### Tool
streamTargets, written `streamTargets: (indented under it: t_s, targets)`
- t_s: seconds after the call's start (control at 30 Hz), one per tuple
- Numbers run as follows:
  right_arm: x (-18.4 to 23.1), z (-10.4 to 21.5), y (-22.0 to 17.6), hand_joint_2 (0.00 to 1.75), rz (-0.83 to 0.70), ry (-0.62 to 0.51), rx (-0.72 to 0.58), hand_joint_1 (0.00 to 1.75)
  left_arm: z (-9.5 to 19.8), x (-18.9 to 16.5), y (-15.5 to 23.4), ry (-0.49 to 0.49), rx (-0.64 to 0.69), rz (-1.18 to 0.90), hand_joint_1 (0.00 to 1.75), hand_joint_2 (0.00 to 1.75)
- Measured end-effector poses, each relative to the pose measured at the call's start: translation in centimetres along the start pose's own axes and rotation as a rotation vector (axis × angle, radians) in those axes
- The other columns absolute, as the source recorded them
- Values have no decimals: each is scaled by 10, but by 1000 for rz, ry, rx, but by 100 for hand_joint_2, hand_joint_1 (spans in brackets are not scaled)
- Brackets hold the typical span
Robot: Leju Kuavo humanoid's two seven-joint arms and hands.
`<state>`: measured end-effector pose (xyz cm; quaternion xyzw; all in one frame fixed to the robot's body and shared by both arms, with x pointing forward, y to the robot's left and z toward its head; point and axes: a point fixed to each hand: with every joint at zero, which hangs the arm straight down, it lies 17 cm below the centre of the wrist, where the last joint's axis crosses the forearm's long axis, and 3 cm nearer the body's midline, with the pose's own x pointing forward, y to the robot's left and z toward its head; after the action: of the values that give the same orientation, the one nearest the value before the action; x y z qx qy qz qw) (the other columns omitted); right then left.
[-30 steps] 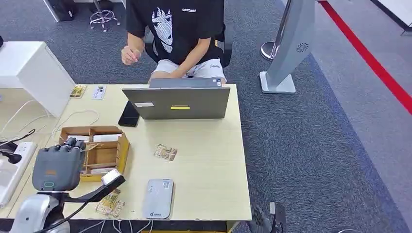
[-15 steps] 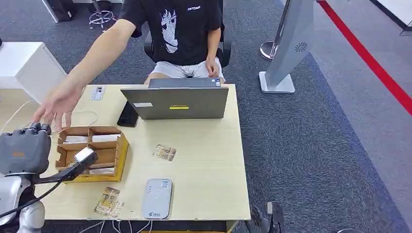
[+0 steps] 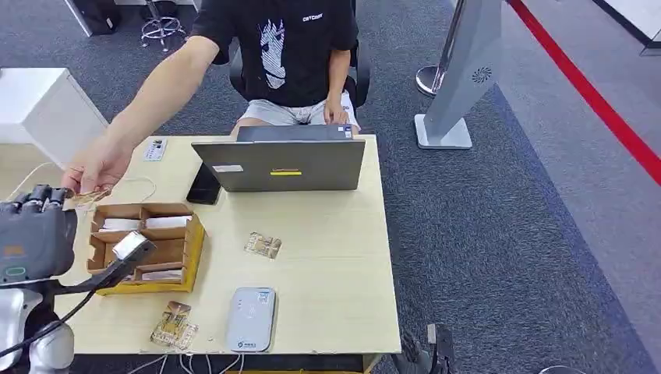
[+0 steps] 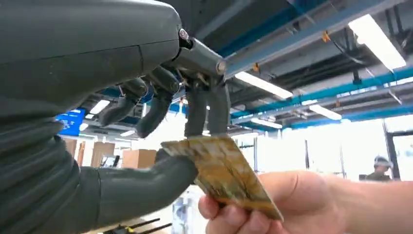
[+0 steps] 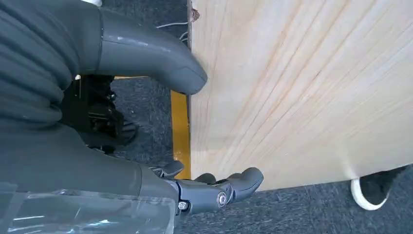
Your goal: Pass the card to the sensor for recognition and then transmit it.
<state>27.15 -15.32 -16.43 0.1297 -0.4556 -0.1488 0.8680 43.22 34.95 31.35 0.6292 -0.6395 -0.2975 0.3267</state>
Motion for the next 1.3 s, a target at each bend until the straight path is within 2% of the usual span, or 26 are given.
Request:
streamTargets:
  t_s: [0.17,0.3,0.53,0.67,0.83,0.97,1.1,1.3]
  targets:
    - [0,0,-1,175,-7,5,-7,0,-4,13,40,29,127,113,0,175]
    - [1,0,-3,175,-20,2,-16,0,7,25,68,24,200,206,0,175]
    - [8,1,-11,175,-53,-36,-35,0,53,39,93,-16,224,292,0,175]
    - [10,4,-20,175,-73,-54,-58,0,81,40,107,-1,238,414,0,175]
    - [10,10,-36,175,-101,-69,-95,0,110,24,144,55,356,632,0,175]
    - [12,15,-48,175,-122,-81,-122,0,137,-15,169,178,498,806,0,175]
    - [11,20,-61,175,-142,-90,-152,0,160,-48,172,271,597,1035,0,175]
    - [9,28,-79,175,-166,-105,-199,0,185,-69,154,354,606,1139,0,175]
